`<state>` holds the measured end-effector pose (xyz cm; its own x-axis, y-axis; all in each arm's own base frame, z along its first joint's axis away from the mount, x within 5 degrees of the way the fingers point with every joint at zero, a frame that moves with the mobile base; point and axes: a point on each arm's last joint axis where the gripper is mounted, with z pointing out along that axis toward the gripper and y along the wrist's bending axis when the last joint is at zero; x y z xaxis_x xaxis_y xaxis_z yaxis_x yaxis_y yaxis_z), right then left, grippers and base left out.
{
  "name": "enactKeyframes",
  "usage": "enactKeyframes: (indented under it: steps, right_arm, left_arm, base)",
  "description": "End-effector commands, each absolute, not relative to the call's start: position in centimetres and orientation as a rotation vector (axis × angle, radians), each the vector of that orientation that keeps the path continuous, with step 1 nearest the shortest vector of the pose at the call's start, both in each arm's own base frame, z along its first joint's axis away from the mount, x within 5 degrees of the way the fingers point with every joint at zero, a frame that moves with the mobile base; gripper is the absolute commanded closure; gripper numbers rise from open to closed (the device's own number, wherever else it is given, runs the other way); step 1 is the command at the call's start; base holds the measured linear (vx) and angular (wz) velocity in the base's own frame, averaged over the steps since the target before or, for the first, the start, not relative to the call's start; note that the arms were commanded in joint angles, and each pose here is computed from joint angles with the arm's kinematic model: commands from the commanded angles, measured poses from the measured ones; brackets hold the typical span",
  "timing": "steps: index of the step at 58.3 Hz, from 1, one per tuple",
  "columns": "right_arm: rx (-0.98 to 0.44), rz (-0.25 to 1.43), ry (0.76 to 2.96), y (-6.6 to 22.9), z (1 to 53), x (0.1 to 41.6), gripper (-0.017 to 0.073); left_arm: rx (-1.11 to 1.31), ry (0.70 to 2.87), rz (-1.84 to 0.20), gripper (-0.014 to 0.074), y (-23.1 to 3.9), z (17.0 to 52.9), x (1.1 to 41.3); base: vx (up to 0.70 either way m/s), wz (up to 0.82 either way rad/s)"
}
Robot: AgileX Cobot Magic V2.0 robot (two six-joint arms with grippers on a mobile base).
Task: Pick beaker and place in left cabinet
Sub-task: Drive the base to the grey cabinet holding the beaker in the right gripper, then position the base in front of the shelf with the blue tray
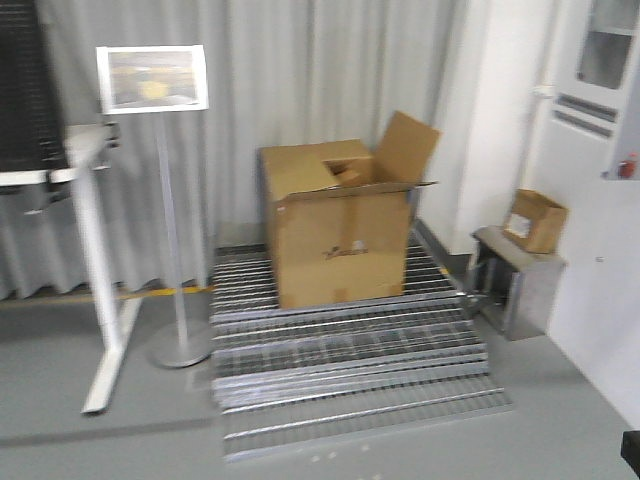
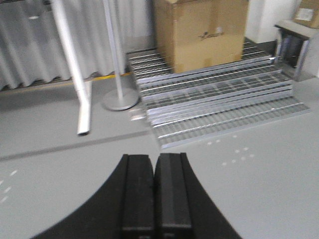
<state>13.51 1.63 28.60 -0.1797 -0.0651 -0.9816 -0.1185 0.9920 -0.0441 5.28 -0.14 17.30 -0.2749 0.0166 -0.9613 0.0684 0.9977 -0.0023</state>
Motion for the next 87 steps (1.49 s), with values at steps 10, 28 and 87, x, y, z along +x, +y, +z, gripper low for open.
enactKeyframes:
  steps: [10, 28, 87]
  right_arm:
    - [-0.178, 0.069, 1.681, 2.01, 30.02, 13.60, 0.0564]
    - [-0.178, 0.069, 1.682, 2.01, 30.01, 13.60, 0.0564]
    - [-0.178, 0.069, 1.682, 2.01, 30.01, 13.60, 0.0564]
  left_arm:
    - [0.062, 1.752, -0.068, 0.0590, -0.26, 18.42, 5.34]
    - [0.062, 1.753, -0.068, 0.0590, -0.25, 18.41, 5.34]
    - [0.062, 1.753, -0.068, 0.0590, -0.25, 18.41, 5.34]
  base:
    - [0.62, -0.66]
    - [0.60, -0.62]
    - [0.47, -0.60]
